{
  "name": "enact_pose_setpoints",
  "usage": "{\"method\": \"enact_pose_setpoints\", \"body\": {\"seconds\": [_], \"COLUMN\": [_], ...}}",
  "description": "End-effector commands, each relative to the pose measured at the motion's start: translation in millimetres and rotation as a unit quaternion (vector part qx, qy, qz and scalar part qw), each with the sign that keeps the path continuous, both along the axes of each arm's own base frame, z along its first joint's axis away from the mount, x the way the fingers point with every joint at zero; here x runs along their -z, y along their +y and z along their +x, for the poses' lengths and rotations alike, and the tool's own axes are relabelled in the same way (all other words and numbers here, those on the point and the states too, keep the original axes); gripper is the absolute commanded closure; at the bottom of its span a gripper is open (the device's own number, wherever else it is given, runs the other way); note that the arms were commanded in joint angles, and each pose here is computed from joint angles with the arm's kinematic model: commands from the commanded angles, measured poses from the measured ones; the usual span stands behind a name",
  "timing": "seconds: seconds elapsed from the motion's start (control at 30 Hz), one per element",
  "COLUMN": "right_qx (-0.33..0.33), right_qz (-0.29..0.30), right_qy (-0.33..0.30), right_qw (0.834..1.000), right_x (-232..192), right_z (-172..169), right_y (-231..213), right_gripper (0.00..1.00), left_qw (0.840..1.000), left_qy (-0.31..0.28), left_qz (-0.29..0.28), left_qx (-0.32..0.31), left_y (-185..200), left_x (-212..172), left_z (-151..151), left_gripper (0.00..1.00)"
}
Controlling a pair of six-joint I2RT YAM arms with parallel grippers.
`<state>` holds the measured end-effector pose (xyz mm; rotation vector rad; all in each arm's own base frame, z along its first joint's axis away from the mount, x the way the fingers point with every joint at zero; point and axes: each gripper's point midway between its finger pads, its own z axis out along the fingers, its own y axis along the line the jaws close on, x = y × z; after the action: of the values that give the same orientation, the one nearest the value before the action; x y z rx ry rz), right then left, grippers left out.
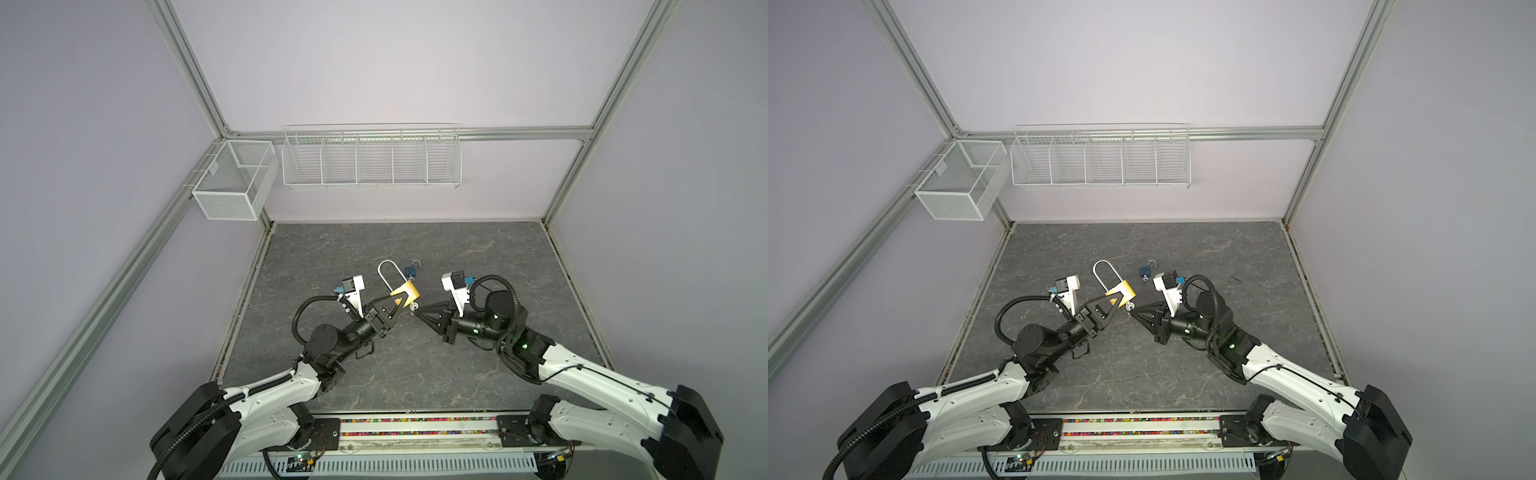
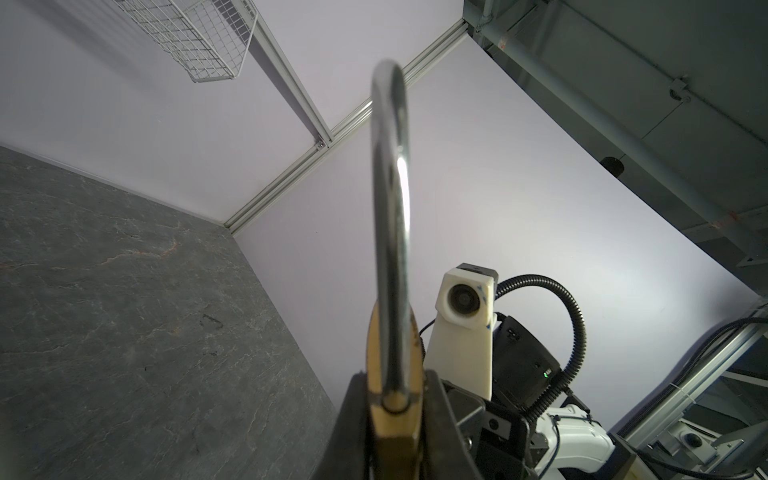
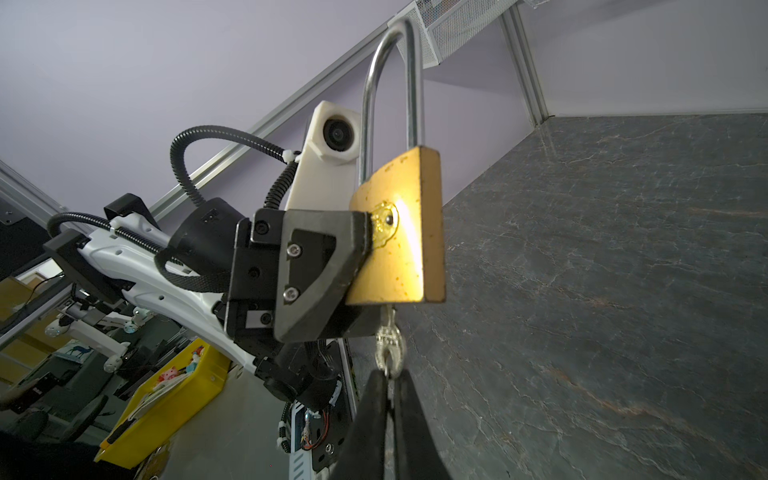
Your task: Unlock with the key
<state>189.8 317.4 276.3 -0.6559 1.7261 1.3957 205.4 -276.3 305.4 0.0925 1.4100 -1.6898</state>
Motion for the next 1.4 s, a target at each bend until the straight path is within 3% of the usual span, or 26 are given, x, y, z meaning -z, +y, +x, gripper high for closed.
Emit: {"method": "enact_pose_setpoints", "body": {"seconds": [0.0, 0.27, 0.67, 0.93, 1.13, 1.17, 1.2, 1.37], "right_qx": [-0.01, -0.008, 0.024, 0.019, 0.025, 0.028, 0.034, 0.072], "right_qz": [0.03, 0.047, 0.084, 0.089, 0.069, 0.064, 0.059, -0.001], "right_qy": [-0.023, -0.03, 0.0, 0.011, 0.017, 0.019, 0.022, 0.032], "right_qw": [0.999, 0.998, 0.996, 0.996, 0.997, 0.997, 0.997, 0.997], "right_x": [-25, -35, -43, -41, -34, -31, -28, -6], "right_z": [0, 1, 17, 22, 25, 25, 26, 28], "right_y": [3, -1, -22, -19, -18, -18, -20, -33], "right_gripper": [0.93, 0.93, 0.94, 0.94, 0.92, 0.87, 0.75, 0.51], "left_qw": [0.998, 0.995, 0.996, 0.996, 0.999, 1.0, 1.0, 0.988], "left_qy": [-0.041, -0.065, -0.059, -0.049, -0.008, 0.008, 0.023, 0.146], "left_qz": [-0.033, -0.007, 0.046, 0.035, 0.014, 0.009, 0.01, 0.003], "left_qx": [0.035, 0.081, 0.052, 0.059, 0.032, 0.023, 0.017, -0.042], "left_y": [-2, -21, -21, -25, -22, -21, -20, -6], "left_x": [-28, -21, 24, 20, 19, 21, 25, 54], "left_z": [-15, -23, -16, -13, 3, 7, 11, 40], "left_gripper": [1.0, 1.0, 1.0, 1.0, 1.0, 1.0, 1.0, 1.0]}}
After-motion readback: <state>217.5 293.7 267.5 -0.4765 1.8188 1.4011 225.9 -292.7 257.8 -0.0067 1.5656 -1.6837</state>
